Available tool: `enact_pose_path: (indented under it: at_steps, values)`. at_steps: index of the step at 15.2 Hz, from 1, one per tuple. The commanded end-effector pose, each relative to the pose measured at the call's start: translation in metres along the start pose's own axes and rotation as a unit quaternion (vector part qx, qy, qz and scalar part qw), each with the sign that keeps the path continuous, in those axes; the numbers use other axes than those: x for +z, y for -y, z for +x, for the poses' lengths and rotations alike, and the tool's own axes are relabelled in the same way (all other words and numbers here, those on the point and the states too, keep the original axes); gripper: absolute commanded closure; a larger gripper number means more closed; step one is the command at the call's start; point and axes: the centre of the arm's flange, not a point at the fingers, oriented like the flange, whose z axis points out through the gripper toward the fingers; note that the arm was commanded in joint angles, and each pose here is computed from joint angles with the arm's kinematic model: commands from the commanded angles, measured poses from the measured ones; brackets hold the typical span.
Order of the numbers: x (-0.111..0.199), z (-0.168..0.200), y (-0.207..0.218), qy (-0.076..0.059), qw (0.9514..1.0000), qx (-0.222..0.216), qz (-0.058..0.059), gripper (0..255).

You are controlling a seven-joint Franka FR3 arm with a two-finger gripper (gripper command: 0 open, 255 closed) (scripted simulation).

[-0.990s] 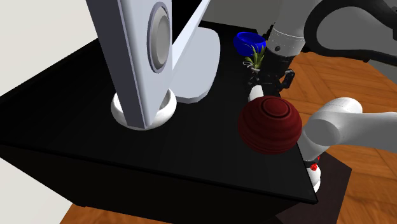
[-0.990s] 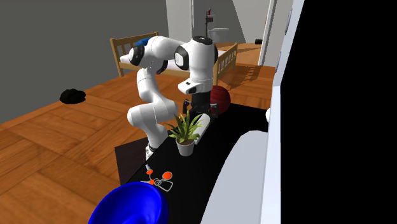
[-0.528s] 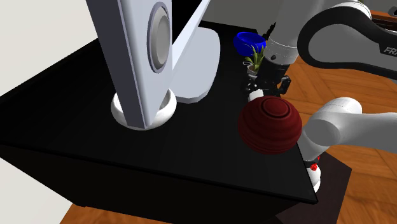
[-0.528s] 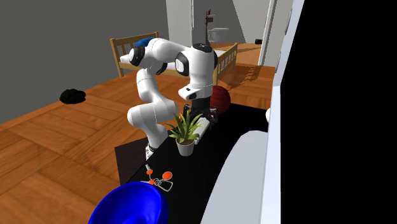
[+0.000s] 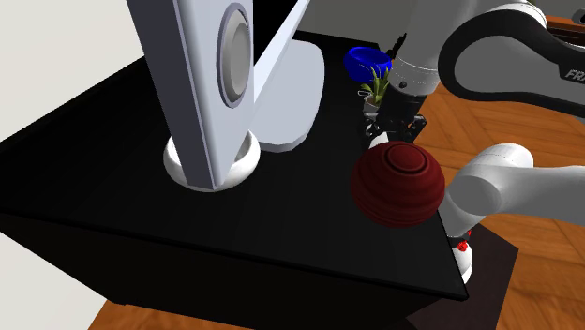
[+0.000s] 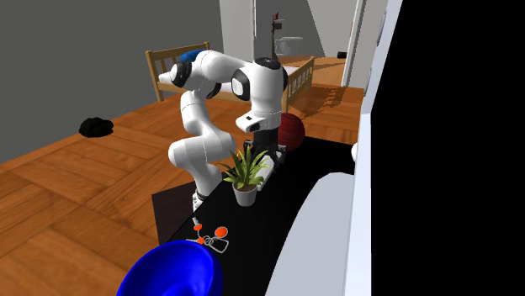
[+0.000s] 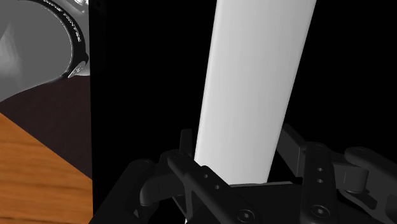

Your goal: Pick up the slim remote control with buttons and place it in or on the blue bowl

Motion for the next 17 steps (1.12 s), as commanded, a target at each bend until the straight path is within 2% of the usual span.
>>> enact_pose_path:
  at_steps: [1, 7, 17]
  values:
    - [0.0, 0.0, 0.0, 0.0, 1.0, 0.0, 0.0, 255]
    - [0.0, 0.0, 0.0, 0.0, 1.0, 0.0, 0.0, 255]
    - [-0.053, 0.001, -0.001, 0.0, 1.0, 0.0, 0.0, 255]
